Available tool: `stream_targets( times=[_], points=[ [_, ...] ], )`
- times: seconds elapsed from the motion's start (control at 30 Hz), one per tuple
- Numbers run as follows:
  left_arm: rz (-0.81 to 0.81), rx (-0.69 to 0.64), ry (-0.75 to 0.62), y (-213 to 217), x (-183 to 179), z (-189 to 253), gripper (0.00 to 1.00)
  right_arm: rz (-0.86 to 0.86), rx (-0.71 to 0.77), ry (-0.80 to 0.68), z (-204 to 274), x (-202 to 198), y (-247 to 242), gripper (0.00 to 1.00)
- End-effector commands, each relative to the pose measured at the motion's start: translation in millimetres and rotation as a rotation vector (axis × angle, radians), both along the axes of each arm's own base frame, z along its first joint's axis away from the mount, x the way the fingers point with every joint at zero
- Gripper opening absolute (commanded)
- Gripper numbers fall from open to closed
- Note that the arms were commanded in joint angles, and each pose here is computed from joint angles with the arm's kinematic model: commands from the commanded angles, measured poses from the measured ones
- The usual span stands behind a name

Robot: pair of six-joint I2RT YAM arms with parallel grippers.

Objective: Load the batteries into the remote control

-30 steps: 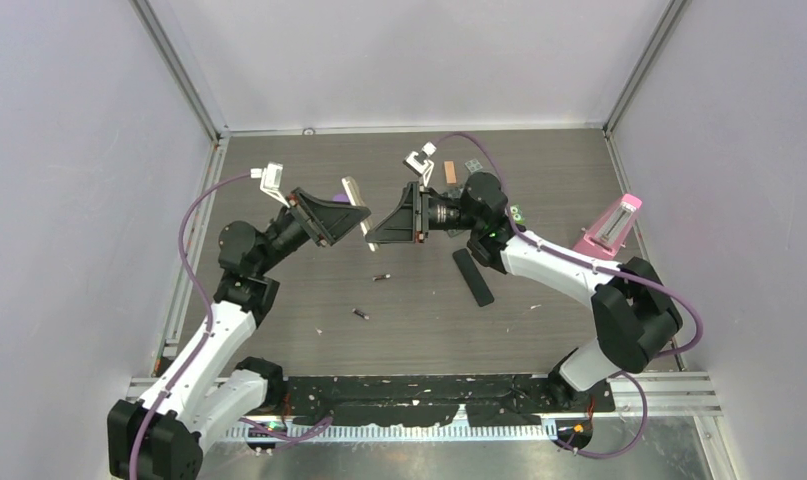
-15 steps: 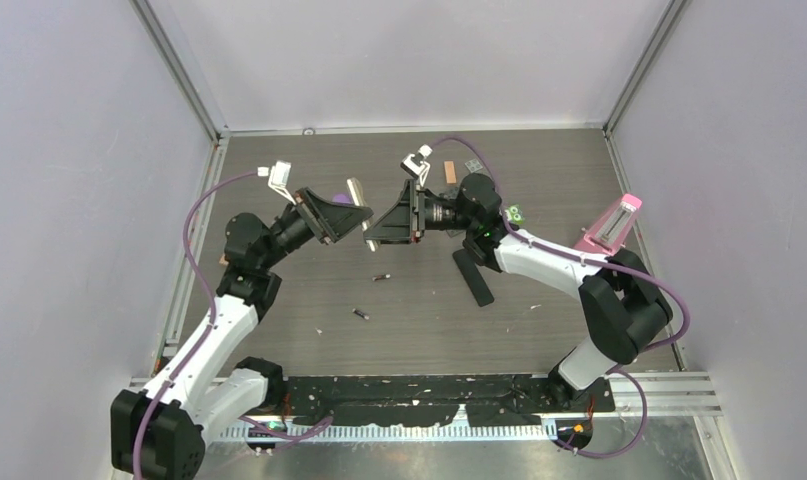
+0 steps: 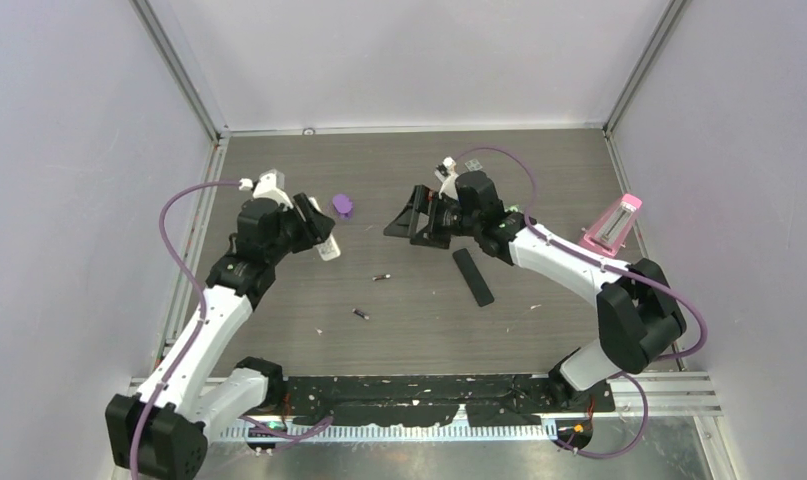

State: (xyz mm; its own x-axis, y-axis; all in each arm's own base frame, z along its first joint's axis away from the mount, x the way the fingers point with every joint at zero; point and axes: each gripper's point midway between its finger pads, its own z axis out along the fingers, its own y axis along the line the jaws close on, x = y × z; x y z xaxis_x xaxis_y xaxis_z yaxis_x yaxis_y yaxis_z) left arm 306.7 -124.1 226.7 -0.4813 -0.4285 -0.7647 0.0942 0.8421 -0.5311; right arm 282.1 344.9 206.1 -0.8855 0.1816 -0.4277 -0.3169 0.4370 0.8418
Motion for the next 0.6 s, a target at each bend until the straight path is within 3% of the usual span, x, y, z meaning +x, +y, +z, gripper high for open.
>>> stream_targets(
  times=[0.0,0.1,0.3,0.57],
  points=[
    [0.158,0.231,0.181,50.0,4.8,-52.8,0.00,-0.278,-0.478,-0.029,-51.5,24.4,-75.8,1.00],
    [0.186,0.277,0.288,63.6,9.6,-84.8,0.00,-0.416,-0.651,-0.061,-66.1,31.7,-116.9,0.99],
    [0.222,0.303,0.451,84.9,17.7,-126.4,0.00,-0.492,-0.896,-0.096,-88.2,22.3,-171.4,0.99],
    [0.223,0.363,0.612,92.9,25.1,-153.2,0.01,-0.454,-1.005,-0.069,-123.4,12.9,-190.8,1.00]
  ],
)
